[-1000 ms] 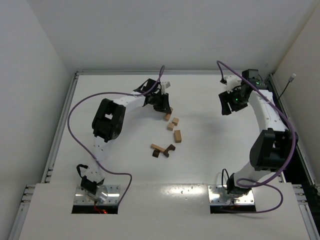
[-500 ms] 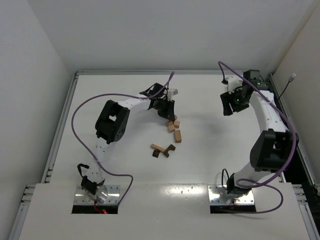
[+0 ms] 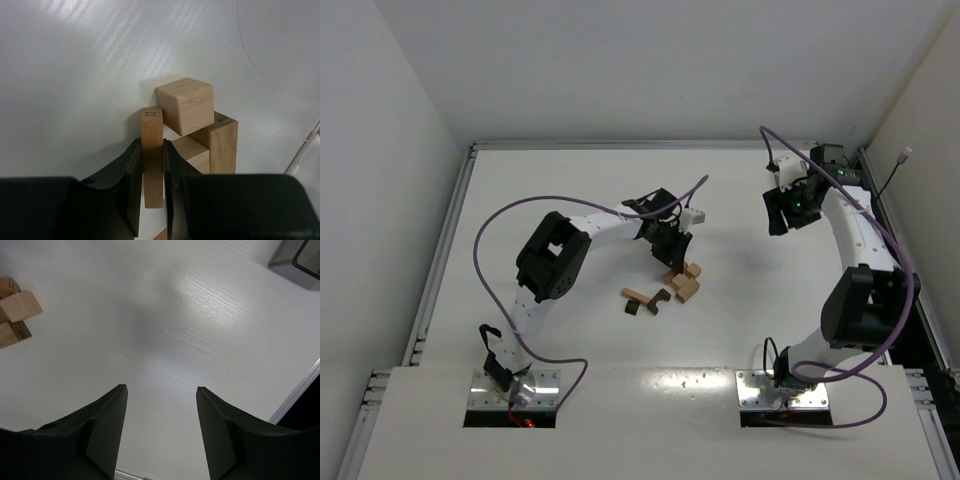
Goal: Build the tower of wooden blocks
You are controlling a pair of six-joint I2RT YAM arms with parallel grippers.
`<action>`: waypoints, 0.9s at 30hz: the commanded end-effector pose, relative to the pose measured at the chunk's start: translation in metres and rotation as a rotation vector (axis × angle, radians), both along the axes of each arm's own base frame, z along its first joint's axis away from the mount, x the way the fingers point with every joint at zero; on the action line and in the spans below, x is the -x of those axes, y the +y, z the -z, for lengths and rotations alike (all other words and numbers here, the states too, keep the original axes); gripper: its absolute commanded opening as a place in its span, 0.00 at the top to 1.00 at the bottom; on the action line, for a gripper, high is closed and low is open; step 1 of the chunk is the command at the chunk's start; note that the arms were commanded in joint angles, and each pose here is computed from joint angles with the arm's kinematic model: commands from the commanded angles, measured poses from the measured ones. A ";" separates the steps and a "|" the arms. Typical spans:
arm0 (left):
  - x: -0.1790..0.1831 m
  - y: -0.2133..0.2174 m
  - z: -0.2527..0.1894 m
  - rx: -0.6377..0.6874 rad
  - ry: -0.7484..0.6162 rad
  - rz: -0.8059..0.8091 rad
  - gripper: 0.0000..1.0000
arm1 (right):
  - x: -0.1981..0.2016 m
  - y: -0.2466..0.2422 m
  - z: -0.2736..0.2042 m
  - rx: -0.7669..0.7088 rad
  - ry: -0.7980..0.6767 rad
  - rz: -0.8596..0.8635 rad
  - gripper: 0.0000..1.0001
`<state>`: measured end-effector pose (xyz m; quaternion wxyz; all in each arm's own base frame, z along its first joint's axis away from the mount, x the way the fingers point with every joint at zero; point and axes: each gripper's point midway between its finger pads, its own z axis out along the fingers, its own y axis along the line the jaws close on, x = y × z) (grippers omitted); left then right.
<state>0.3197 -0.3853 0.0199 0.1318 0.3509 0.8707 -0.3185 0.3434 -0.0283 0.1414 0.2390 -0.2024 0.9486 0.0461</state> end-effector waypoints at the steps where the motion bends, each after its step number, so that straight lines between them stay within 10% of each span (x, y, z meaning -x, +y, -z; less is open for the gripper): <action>1: 0.025 0.012 0.003 -0.072 0.006 0.067 1.00 | 0.005 0.002 -0.012 -0.011 -0.043 -0.012 0.46; 13: -0.060 0.058 -0.045 0.033 0.010 -0.537 1.00 | 0.005 0.006 -0.015 -0.031 -0.053 -0.012 0.47; 27: -0.091 0.035 -0.036 0.422 0.190 -0.735 0.96 | 0.008 0.003 -0.011 -0.015 -0.040 -0.004 0.47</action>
